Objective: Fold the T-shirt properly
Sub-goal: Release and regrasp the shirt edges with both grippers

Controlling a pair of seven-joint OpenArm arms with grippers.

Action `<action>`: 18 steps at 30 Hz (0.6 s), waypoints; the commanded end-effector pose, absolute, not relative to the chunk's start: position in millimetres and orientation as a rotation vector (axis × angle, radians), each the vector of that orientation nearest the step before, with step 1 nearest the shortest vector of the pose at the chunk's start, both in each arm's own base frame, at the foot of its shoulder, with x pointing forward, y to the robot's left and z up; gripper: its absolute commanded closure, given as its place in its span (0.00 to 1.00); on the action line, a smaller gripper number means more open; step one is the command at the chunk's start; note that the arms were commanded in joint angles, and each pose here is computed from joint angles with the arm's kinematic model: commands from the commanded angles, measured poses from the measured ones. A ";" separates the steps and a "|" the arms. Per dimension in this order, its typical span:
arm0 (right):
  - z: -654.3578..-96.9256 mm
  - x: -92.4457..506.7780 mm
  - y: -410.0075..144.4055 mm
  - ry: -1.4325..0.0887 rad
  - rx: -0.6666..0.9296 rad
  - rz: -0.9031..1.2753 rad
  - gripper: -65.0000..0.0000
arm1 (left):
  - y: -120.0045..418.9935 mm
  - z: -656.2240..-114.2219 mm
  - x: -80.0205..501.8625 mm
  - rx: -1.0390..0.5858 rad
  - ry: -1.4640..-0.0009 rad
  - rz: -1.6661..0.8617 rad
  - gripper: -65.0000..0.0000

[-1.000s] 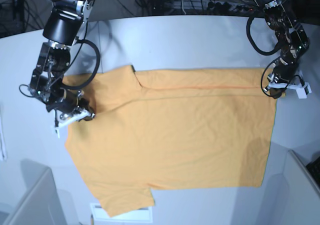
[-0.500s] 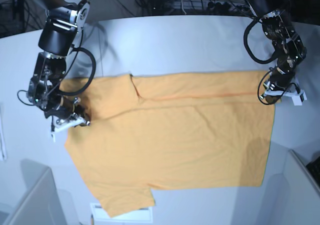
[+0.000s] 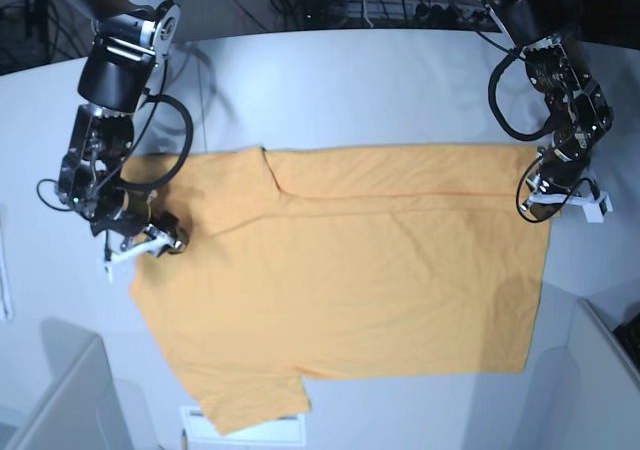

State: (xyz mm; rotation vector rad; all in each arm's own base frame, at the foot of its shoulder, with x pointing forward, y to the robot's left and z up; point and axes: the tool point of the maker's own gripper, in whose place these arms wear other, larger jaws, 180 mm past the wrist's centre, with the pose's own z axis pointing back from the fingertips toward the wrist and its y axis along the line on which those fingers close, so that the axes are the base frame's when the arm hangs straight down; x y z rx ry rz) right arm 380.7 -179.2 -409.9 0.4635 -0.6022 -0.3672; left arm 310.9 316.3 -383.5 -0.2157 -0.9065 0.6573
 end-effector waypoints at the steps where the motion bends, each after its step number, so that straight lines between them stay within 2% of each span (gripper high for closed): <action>1: -390.0 396.1 -184.7 -0.672 0.467 -0.361 0.60 | 326.6 -367.1 318.8 -0.200 -0.964 0.647 1.00; 3: -387.3 396.7 -188.0 -0.682 0.460 -0.360 0.62 | 327.1 -364.9 319.7 -0.199 -0.970 0.647 1.00; 7: -374.8 396.4 -196.3 -0.723 0.436 -0.381 0.63 | 332.7 -357.6 320.3 -0.193 -0.991 0.650 0.66; 11: -350.3 387.9 -207.6 -0.797 0.389 -0.440 0.62 | 356.0 -338.4 314.2 -0.151 -1.051 0.683 0.39; 14: -343.1 378.7 -210.0 -0.849 0.366 -0.465 0.62 | 376.9 -314.3 306.5 -0.109 -1.123 0.717 0.31; 18: -344.1 353.0 -227.9 -0.926 0.315 -0.532 0.62 | 376.0 -290.2 291.3 -0.072 -1.165 0.668 0.29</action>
